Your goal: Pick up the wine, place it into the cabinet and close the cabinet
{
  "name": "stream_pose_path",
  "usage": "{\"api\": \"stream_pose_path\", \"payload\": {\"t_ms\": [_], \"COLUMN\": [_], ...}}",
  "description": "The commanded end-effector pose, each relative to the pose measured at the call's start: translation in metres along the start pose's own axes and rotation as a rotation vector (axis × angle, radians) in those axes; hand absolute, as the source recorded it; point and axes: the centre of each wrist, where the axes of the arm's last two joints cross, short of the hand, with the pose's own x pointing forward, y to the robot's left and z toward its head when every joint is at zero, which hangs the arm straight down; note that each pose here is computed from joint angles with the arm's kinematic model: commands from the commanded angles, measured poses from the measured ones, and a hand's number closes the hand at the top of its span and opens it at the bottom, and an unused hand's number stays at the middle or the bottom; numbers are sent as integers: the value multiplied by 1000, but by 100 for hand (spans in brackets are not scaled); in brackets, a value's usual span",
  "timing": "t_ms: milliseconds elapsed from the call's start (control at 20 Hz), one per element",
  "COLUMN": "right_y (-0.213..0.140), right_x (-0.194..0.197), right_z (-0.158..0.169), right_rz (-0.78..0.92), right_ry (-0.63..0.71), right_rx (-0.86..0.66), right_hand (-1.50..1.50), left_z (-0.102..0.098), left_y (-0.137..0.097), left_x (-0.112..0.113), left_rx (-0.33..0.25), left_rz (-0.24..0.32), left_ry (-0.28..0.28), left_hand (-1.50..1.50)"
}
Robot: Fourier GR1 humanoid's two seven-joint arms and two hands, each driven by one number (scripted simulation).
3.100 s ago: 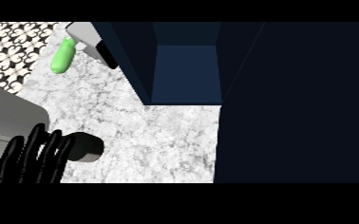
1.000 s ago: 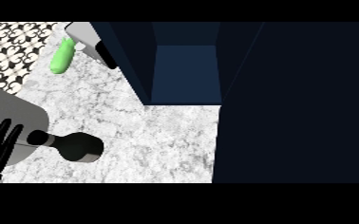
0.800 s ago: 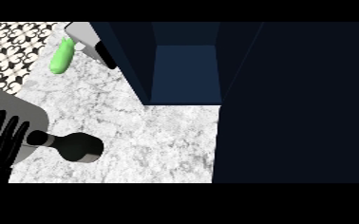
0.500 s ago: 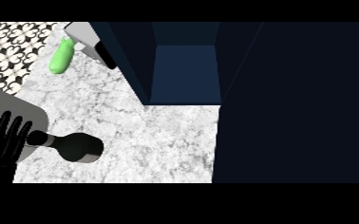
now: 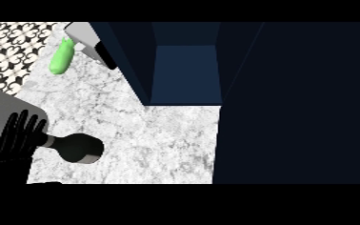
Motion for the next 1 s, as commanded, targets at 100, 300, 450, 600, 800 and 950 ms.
{"api": "stream_pose_path", "payload": {"t_ms": [100, 300, 450, 600, 800, 950], "right_y": [-1, 0, 7, 8, 9, 2], "right_x": [26, 29, 23, 17, 22, 19], "right_z": [14, 36, 35, 24, 30, 26], "right_rz": [-42, -39, -39, -43, -42, -32], "right_ry": [-62, -62, -64, -53, -49, -48], "right_rx": [37, 40, 35, 41, 37, 33], "right_hand": [-150, -150, -150, -150, -150, -150], "left_z": [-9, -7, 2, 0, -11, 0], "left_y": [8, 8, 14, 26, 23, 22], "left_x": [-24, -19, -42, -50, -53, -63], "left_rx": [-40, -24, -23, -32, -21, -43], "left_rz": [-2, 17, 20, -1, 8, 2], "left_ry": [23, 15, 18, 16, 12, 23], "left_hand": [-150, -150, -150, -150, -150, -150]}}
